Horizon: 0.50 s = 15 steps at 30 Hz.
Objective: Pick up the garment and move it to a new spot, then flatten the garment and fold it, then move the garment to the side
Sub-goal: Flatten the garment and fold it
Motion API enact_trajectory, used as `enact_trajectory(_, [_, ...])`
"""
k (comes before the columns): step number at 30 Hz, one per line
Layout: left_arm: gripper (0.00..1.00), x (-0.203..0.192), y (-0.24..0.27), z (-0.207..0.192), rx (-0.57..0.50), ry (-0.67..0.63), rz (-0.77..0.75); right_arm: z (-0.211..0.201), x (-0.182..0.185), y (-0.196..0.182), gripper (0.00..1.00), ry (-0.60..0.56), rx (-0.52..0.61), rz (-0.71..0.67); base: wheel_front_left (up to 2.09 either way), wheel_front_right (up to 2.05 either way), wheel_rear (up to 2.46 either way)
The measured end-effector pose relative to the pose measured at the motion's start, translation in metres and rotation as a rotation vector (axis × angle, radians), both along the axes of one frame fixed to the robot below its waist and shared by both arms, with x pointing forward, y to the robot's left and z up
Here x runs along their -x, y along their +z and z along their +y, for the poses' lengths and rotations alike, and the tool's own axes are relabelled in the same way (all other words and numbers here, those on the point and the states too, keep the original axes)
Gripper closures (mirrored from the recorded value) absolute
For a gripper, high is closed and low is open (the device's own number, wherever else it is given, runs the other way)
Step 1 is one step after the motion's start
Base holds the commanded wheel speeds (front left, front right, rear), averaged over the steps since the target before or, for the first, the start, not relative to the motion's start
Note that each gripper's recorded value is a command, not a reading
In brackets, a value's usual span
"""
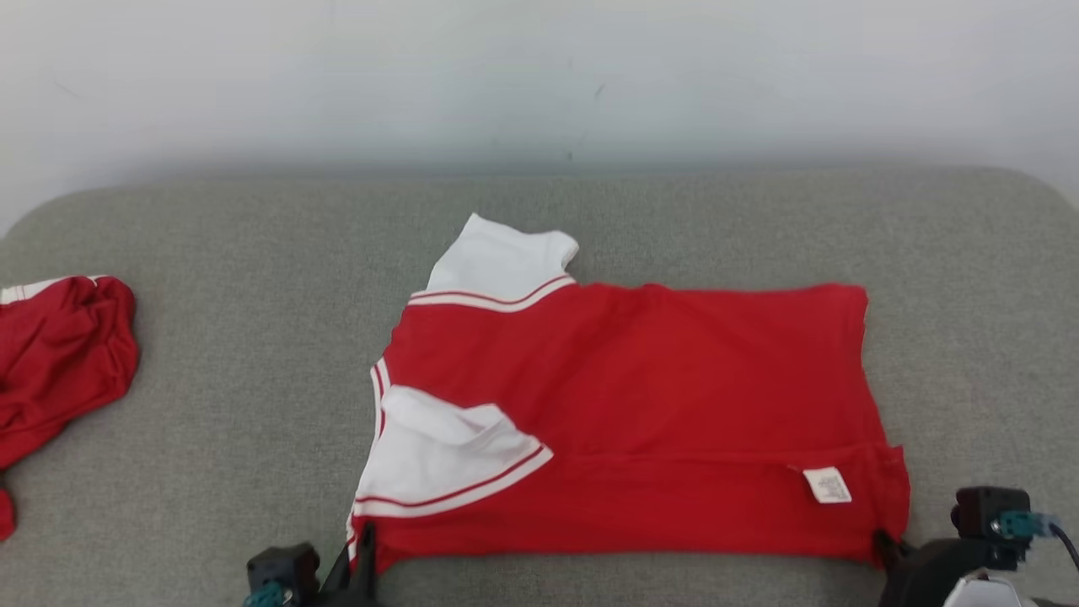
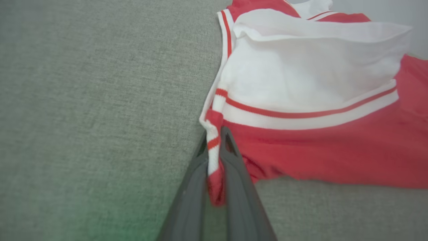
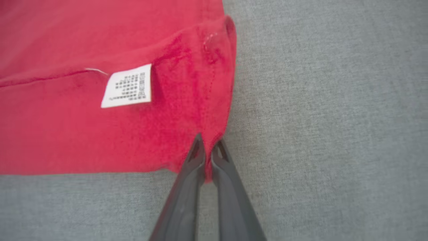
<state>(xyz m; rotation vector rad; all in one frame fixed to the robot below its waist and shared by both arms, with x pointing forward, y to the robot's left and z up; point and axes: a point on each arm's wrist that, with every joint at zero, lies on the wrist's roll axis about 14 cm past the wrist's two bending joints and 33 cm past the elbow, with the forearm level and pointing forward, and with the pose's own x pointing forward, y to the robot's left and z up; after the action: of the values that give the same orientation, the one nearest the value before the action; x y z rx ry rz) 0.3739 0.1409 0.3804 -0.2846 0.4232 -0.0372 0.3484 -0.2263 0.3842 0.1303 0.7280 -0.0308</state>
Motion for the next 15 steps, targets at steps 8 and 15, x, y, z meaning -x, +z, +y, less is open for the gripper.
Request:
enact_trajectory(8, [1.0,0.031,0.002,0.012,-0.026,-0.013,0.008,-0.003,0.03,0.021,1.0,-0.006,-0.008,-0.033,0.0,0.0,0.0])
enact_trajectory(15, [0.13,0.048,-0.001,0.01,-0.032,-0.047,0.058,-0.004,0.054,0.018,0.0,-0.033,-0.02,-0.017,0.0,0.0,0.0])
